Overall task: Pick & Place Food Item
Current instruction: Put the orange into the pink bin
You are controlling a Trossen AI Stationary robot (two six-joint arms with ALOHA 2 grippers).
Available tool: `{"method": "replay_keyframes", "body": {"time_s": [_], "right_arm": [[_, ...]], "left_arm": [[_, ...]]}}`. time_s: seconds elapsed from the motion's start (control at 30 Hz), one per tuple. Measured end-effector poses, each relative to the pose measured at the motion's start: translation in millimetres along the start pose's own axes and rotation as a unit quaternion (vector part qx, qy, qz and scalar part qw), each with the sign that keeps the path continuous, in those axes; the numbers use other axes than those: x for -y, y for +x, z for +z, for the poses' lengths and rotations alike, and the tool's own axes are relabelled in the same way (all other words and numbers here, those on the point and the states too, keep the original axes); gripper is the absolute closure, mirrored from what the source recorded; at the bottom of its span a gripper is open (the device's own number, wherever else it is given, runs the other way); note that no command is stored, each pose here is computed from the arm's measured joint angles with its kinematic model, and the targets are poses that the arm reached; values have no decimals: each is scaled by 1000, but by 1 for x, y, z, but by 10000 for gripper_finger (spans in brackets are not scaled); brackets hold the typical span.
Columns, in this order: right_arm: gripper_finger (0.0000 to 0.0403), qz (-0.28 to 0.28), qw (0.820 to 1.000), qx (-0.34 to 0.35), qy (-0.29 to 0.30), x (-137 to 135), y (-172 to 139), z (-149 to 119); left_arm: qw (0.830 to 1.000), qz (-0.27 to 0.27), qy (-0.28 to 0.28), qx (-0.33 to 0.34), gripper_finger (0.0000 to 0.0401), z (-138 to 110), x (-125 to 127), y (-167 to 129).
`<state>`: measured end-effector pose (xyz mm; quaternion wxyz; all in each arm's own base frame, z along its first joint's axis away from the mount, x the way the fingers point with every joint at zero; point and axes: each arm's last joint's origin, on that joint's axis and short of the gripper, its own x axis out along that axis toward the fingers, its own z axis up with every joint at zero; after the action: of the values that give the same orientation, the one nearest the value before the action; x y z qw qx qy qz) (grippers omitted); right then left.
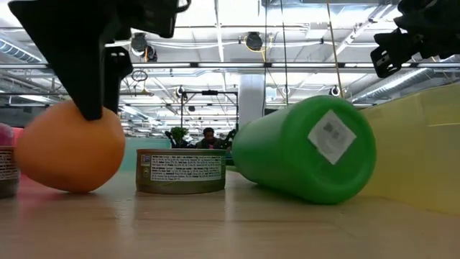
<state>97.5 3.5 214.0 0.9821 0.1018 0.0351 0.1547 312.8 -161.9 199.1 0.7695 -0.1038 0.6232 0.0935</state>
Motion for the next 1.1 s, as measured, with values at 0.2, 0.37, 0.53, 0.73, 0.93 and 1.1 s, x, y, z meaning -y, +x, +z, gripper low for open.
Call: {"method": "replay_keyframes", "body": {"time_s": [0.2,0.37,0.53,0.73,0.93,1.1], "right_arm": [[261,0,1000,-1,0,0,0,0],[261,0,1000,-1,0,0,0,0],[261,0,1000,-1,0,0,0,0],[261,0,1000,-1,-1,0,0,0],[261,0,1000,-1,-1,0,0,0],[261,0,1000,-1,-1,0,0,0]], "left_arm": [[999,30,-2,-33,105,-6,-6,-1],[999,31,1,-35,105,-6,-7,-1],[999,31,14,-34,105,-9,-4,-1],[998,34,21,-40,135,-15,-7,5],[998,45,24,-36,222,-15,-9,6],[998,49,34,-33,253,-15,-9,7]]}}
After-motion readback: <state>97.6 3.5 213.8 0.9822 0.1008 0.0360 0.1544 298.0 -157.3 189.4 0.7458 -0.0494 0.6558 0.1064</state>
